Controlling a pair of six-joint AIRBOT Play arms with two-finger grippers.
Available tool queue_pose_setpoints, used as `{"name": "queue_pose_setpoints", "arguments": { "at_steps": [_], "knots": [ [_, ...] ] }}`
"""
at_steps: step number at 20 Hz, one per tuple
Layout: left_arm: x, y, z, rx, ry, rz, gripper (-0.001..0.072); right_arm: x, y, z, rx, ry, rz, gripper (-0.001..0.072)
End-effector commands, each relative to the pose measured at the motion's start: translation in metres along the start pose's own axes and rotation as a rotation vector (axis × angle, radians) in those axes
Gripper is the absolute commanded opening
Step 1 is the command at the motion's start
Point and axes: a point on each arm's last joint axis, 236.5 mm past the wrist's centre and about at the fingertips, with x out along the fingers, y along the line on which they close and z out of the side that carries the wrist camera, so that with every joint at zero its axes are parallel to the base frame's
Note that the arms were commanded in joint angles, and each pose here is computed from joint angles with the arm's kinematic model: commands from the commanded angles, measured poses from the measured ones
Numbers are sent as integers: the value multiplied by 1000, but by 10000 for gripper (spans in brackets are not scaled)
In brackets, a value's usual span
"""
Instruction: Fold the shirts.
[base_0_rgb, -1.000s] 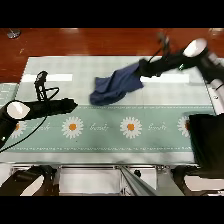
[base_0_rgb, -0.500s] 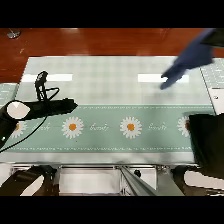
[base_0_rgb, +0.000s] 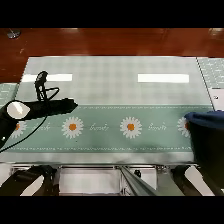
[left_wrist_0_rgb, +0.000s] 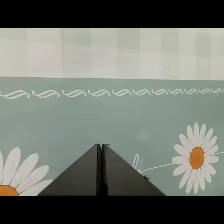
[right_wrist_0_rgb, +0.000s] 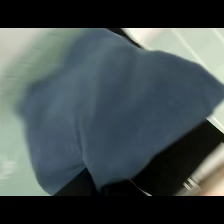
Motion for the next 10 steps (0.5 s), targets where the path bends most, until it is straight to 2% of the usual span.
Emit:
{"name": "queue_pose_setpoints", "arguments": {
  "at_steps": [1, 2, 3, 4, 6, 8, 9, 10],
  "knots": [
    [0, 0, 0, 1, -1, 0, 21, 38, -80, -74, 164, 106, -238, 25],
    [0, 0, 0, 1, -1, 1, 21, 55, -84, -94, 181, 144, -255, 56],
    [0, 0, 0, 4, 0, 1, 21, 68, -90, -109, 212, 171, -284, 321],
    [1, 1, -1, 4, 1, 2, 21, 79, -91, -112, 200, 182, -289, 647],
    [1, 3, 6, 24, -21, 8, 21, 86, -77, -87, 155, 137, -225, 625],
    [-8, 4, 28, 45, -80, 14, 21, 78, -41, -39, 91, 47, -74, 604],
    [-18, 3, 49, 47, -125, 15, 20, 69, -11, -10, 65, 1, 34, 464],
    [-30, -1, 72, 49, -167, 11, 20, 57, 27, 16, 30, -38, 170, 270]
  ]
}}
